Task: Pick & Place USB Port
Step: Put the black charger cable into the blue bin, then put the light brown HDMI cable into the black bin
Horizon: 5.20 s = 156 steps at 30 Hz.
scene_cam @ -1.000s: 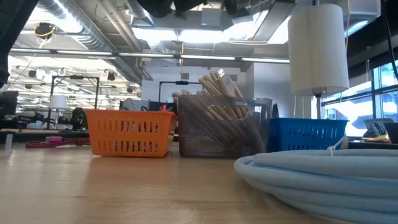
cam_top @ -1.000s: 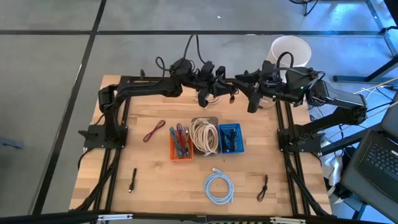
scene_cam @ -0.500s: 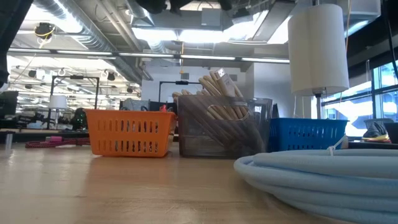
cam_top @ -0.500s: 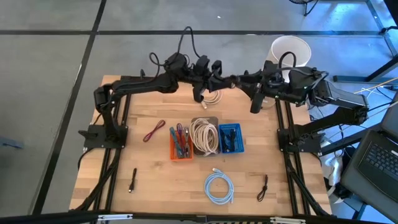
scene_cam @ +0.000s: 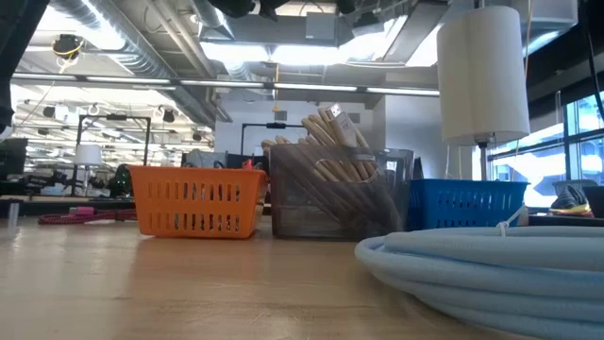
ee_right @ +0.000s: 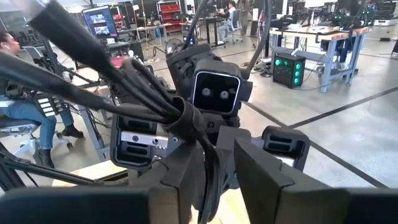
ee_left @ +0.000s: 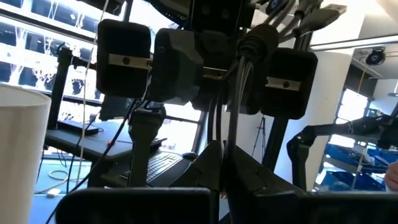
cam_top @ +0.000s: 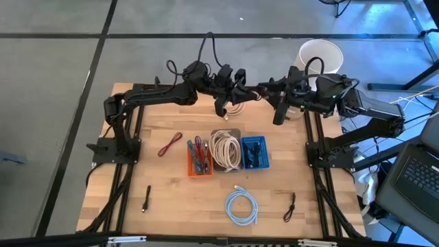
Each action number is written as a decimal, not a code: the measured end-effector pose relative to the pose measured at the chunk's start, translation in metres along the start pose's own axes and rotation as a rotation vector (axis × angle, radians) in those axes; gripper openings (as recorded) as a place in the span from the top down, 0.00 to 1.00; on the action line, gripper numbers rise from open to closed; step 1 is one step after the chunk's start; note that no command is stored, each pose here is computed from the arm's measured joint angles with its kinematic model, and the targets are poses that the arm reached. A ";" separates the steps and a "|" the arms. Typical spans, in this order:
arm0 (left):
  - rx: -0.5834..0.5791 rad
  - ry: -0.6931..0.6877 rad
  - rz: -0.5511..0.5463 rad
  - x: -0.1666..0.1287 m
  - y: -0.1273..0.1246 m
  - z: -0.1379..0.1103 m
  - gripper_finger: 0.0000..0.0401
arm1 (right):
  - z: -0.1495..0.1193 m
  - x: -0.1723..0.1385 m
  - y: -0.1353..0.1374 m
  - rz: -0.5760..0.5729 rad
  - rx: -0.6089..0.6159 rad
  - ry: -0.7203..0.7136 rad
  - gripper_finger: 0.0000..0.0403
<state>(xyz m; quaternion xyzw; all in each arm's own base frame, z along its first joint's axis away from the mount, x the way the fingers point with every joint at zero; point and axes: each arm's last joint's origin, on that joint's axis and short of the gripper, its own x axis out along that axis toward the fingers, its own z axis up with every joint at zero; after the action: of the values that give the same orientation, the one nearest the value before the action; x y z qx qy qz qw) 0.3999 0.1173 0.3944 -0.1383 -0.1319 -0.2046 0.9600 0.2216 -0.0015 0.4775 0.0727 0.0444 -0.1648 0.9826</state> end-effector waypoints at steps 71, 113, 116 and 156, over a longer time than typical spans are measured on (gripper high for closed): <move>-0.154 0.540 0.596 -0.122 0.005 0.005 0.68 | -0.299 0.046 0.002 -0.392 0.823 0.979 1.00; -0.141 0.667 0.585 -0.129 0.002 -0.005 0.68 | -0.219 0.060 0.025 -0.412 0.528 0.886 0.76; -0.055 0.762 0.543 -0.131 0.000 -0.011 0.68 | -0.184 0.059 0.032 -0.416 0.419 0.739 0.76; -0.675 0.898 1.348 -0.142 0.149 -0.163 0.43 | -0.036 0.010 0.033 -0.368 0.048 0.471 0.75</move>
<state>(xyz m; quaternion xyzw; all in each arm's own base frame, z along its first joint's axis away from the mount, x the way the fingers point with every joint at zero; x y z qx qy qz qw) 0.3703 0.2466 0.1677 -0.3698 0.4355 0.3429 0.7456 0.2396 0.0322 0.4449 0.1227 0.2799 -0.3197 0.8969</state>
